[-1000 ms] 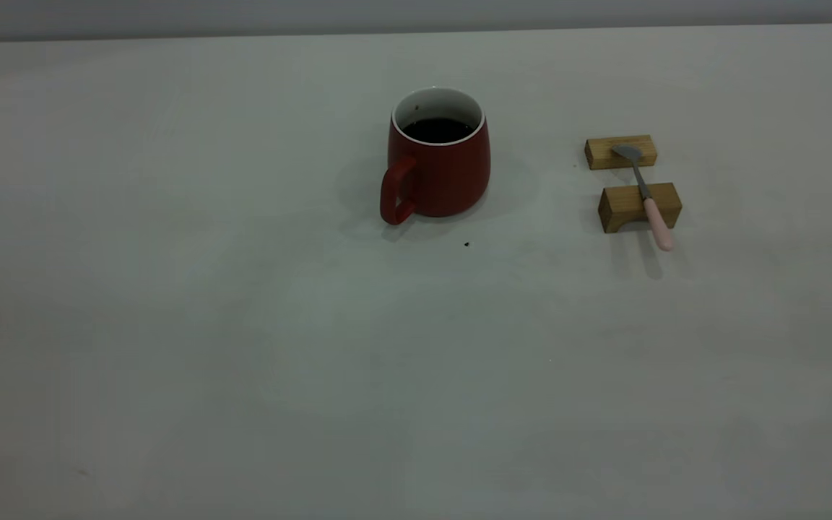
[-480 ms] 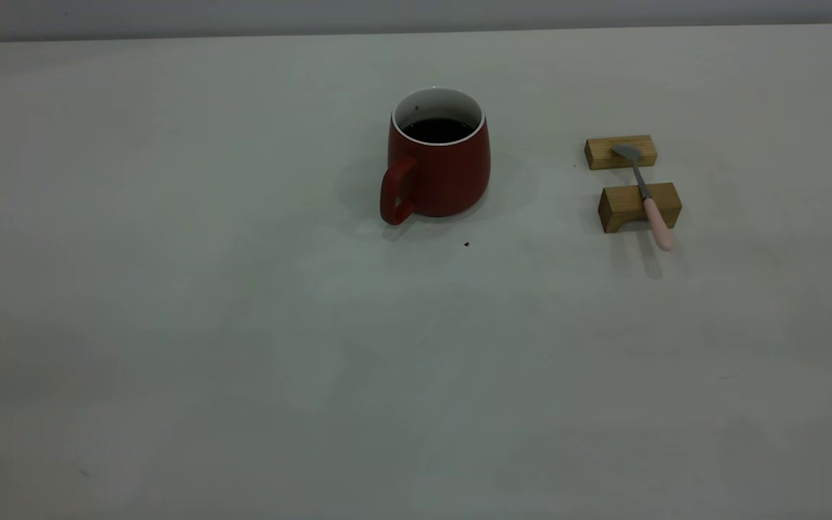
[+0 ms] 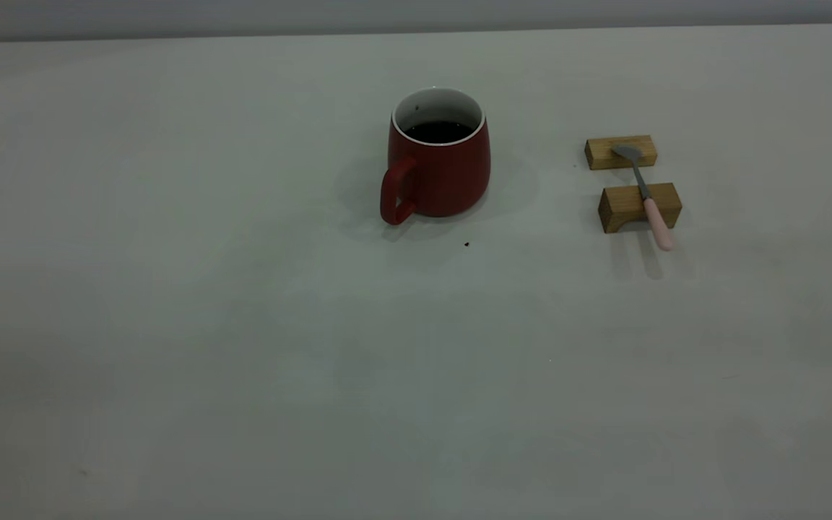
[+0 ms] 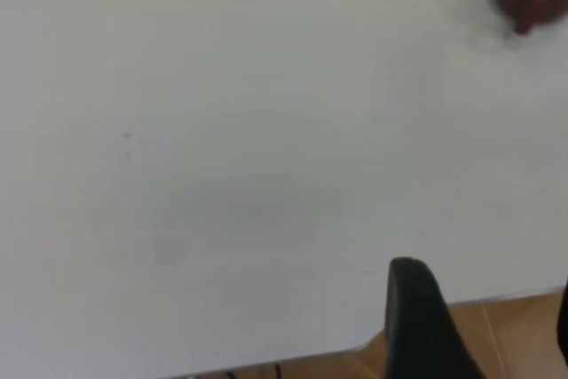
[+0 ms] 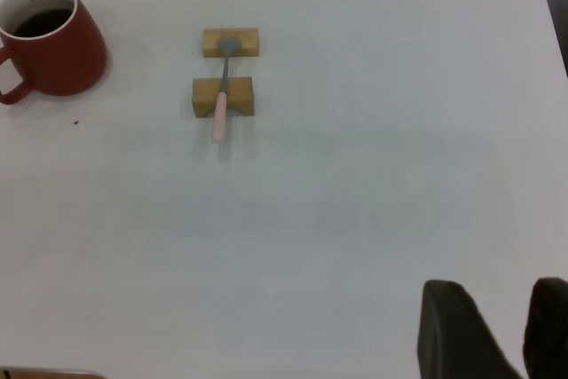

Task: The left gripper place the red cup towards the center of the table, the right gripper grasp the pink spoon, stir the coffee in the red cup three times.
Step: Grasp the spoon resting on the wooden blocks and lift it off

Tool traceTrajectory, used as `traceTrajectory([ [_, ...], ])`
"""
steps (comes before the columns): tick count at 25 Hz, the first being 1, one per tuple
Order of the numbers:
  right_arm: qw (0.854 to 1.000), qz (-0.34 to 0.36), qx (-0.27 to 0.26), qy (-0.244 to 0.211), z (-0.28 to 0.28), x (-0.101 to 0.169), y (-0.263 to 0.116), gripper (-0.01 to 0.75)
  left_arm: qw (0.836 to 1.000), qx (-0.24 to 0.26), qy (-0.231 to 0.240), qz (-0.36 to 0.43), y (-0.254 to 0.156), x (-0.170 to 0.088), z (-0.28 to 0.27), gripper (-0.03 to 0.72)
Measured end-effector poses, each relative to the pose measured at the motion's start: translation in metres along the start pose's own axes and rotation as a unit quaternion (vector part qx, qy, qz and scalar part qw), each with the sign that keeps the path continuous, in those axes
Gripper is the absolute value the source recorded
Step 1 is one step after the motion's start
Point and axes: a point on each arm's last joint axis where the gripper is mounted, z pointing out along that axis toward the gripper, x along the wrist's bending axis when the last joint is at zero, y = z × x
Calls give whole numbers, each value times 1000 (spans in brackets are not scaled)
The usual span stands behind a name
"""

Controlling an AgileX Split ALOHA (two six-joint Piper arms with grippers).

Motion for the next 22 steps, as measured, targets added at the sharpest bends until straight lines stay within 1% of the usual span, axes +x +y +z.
traceTrajectory([
  [3, 1000, 0, 0, 0, 0, 0, 0, 238, 1000, 0, 15, -12, 0, -1, 0, 446],
  [6, 1000, 2, 0, 4, 0, 1, 0, 238, 1000, 0, 16, -13, 0, -1, 0, 446],
  [9, 1000, 11, 3, 27, 1, 5, 2, 244, 1000, 0, 16, -13, 0, -1, 0, 446],
  [11, 998, 13, 27, 46, 8, 8, 7, 270, 1000, 0, 16, -13, 0, -1, 0, 446],
  [15, 994, 7, 90, 68, 31, 11, 27, 389, 1000, 0, 16, -14, 0, -1, 0, 446],
  [17, 991, 7, 107, 81, 47, 13, 37, 468, 1000, 0, 16, -14, 0, -1, 0, 446],
  [20, 988, 21, 101, 118, 75, 19, 56, 555, 1000, 0, 16, -14, 0, -1, 0, 446],
  [22, 983, 47, 108, 141, 98, 23, 66, 574, 1000, 0, 16, -14, 0, -1, 0, 446],
])
